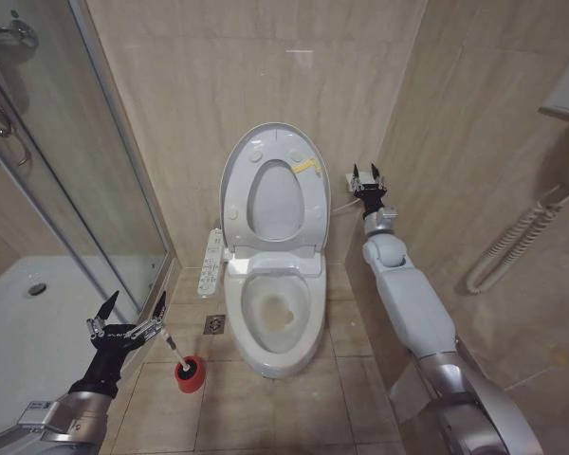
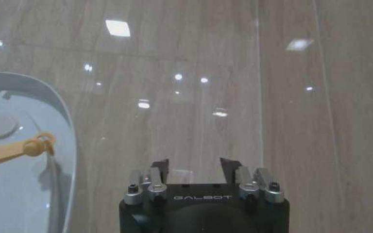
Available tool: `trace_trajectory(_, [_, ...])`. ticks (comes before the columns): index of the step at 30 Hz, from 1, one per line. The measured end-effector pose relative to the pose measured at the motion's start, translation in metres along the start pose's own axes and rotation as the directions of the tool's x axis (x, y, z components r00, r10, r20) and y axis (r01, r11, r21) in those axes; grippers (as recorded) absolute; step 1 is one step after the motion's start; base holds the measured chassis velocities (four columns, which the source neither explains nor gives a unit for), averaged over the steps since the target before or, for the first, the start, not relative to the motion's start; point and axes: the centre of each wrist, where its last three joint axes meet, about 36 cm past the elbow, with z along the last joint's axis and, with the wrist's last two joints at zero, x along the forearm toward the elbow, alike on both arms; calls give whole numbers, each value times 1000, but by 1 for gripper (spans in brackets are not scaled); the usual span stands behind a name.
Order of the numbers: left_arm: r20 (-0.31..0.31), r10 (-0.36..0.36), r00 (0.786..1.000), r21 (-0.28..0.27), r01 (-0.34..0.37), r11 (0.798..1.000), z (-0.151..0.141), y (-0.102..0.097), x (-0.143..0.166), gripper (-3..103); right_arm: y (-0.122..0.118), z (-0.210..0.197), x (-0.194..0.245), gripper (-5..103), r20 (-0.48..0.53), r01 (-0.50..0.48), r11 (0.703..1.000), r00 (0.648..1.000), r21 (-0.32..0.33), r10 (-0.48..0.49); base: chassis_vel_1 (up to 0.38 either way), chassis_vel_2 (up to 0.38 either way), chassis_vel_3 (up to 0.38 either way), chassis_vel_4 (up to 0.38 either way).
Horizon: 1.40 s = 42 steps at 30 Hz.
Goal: Open the toilet lid, clean the toilet bowl with a toilet brush, close the toilet lid, and flush.
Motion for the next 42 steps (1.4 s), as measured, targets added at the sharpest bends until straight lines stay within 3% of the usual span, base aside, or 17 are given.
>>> trace_trajectory(3, [0, 0, 1000, 0, 0, 1000, 0, 0, 0, 100, 0, -1, 2, 46, 1, 3, 1000, 1000, -1, -3, 0, 0, 0, 0])
trace_trajectory(4, [0, 0, 1000, 0, 0, 1000, 0, 0, 0, 100, 1, -1, 5, 73, -1, 5, 1000, 1000, -4, -5, 0, 0, 0, 0])
trace_trajectory(11, [0, 0, 1000, 0, 0, 1000, 0, 0, 0, 100, 2, -2, 20, 73, -13, -4, 1000, 1000, -15, 4, 0, 0, 0, 0])
trace_trajectory(12, [0, 0, 1000, 0, 0, 1000, 0, 0, 0, 100, 1, -2, 23, 98, -14, -7, 1000, 1000, -16, 7, 0, 0, 0, 0])
trace_trajectory(24, [0, 0, 1000, 0, 0, 1000, 0, 0, 0, 100, -11, 8, 75, 100, -56, -25, 1000, 998, -14, 24, 0, 0, 0, 0])
trace_trajectory(35, [0, 0, 1000, 0, 0, 1000, 0, 0, 0, 100, 5, 8, 169, 100, -116, 10, 998, 993, -62, -17, 0, 0, 0, 0])
trace_trajectory(42, [0, 0, 1000, 0, 0, 1000, 0, 0, 0, 100, 11, 5, 203, 100, -131, 20, 998, 991, -66, -29, 0, 0, 0, 0])
